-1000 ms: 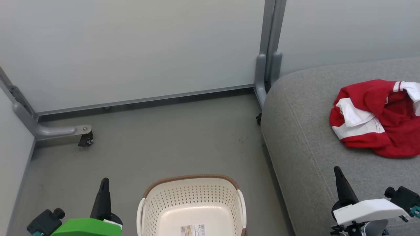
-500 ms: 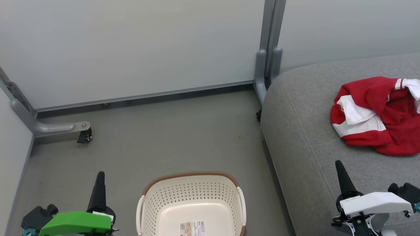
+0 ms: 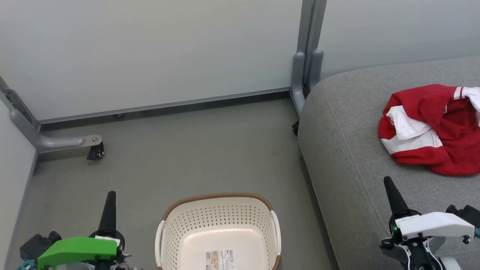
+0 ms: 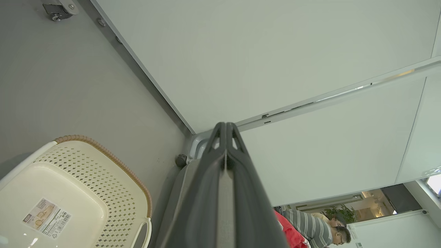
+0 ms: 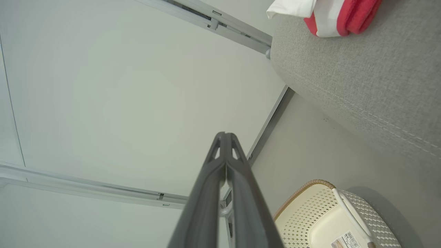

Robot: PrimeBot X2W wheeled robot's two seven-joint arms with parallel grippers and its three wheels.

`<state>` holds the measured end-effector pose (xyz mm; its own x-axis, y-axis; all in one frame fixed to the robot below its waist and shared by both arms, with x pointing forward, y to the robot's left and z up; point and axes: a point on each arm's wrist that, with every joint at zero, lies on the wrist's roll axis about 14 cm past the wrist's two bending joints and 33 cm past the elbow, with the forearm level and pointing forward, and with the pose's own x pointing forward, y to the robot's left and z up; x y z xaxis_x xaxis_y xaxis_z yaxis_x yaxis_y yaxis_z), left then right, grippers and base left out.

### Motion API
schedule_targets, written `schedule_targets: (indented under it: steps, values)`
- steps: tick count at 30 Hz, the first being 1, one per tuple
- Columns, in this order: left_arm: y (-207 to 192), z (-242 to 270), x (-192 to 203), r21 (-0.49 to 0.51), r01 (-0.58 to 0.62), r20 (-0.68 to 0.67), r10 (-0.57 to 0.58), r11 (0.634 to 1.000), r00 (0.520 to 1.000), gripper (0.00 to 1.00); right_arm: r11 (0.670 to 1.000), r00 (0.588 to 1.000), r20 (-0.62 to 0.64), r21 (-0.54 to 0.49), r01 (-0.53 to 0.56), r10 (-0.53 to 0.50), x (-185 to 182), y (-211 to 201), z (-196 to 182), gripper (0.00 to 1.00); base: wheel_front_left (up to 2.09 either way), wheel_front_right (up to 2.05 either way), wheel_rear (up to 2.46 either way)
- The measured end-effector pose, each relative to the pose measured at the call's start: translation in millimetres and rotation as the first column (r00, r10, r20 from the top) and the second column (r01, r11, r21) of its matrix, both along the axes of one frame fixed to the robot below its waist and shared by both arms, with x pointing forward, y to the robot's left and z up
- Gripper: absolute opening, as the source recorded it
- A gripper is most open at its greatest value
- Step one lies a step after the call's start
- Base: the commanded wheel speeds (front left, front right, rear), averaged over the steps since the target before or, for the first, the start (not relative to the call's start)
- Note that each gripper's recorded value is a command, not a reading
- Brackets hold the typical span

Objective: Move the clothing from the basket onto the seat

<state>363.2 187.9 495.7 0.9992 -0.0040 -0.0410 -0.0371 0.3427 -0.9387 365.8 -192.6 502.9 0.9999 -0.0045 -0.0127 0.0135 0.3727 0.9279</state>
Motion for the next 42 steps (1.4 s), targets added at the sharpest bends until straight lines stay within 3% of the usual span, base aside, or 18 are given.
schedule_targets:
  steps: [21,42]
  values:
    - [5.2,3.6,11.4,-0.173,-0.005,0.007,0.007,0.985,1.000,0.00,0.982,1.000,-0.002,0.187,0.001,0.000,10.4,-3.7,0.7,0.00,0.00,0.00,0.00]
    - [9.8,7.6,22.3,-0.318,-0.005,0.022,0.013,0.948,1.000,0.00,0.939,1.000,0.003,0.345,-0.001,0.000,19.9,-6.9,1.8,0.00,0.00,0.00,0.00]
